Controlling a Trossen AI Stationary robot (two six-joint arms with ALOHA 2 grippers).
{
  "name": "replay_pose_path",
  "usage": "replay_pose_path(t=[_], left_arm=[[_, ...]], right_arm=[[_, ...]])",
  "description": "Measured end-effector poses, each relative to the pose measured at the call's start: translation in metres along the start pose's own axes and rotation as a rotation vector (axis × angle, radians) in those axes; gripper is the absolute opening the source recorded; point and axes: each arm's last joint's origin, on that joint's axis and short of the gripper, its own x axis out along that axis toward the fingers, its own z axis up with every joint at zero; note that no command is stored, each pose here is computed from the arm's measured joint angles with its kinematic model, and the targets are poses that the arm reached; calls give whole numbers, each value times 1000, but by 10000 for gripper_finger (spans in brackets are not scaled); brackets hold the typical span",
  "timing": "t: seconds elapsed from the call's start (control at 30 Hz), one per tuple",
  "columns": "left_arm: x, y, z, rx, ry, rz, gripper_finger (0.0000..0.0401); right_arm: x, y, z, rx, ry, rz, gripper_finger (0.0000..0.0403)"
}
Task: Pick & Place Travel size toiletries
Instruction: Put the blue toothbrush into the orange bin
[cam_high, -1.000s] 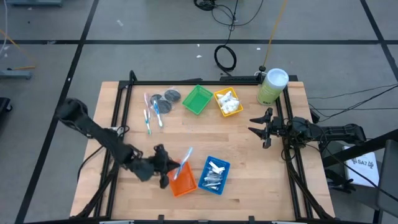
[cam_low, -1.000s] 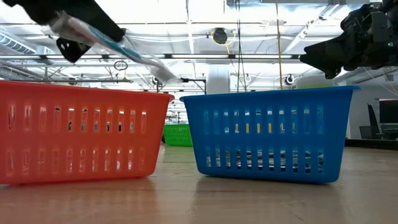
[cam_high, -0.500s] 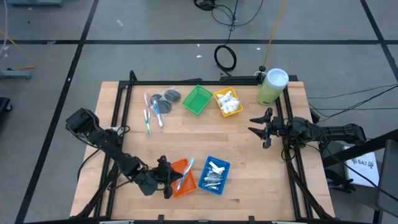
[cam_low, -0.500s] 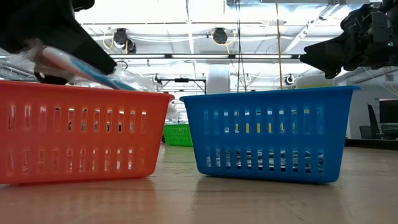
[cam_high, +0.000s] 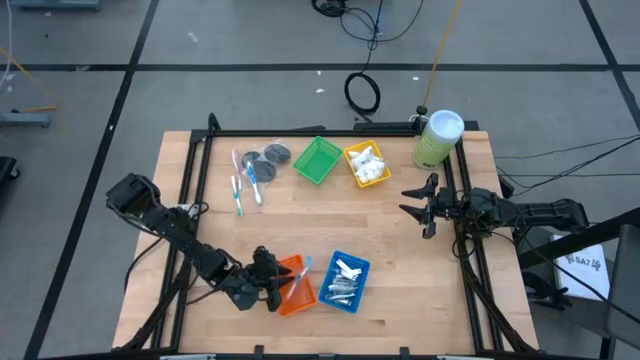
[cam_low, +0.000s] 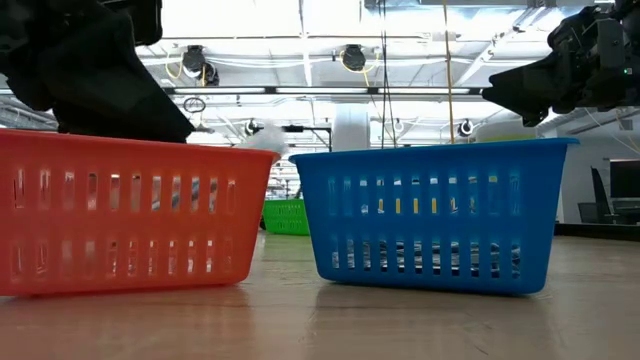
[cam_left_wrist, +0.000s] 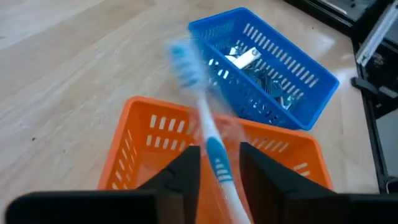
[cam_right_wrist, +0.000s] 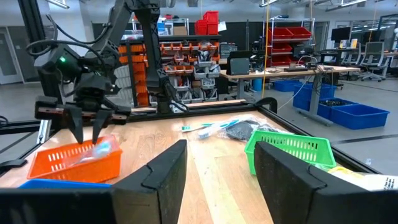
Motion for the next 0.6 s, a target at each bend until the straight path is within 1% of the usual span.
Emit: replay_pose_path(t=[0.17, 0.27, 0.47, 0.53, 0.6], left_arm=[[1, -1, 5, 54, -20, -16, 142], [-3, -3, 18, 71, -60, -42, 154], [-14, 5, 54, -7, -148, -44, 165], [-17, 10, 67, -24, -194, -24, 164], [-18, 18, 76, -26, -210, 22, 161]], right_arm=[[0, 0, 0, 0, 0, 0, 174], [0, 0, 0, 0, 0, 0, 175], [0, 0, 0, 0, 0, 0, 177], [0, 0, 0, 0, 1, 0, 175], [0, 0, 0, 0, 0, 0, 174]])
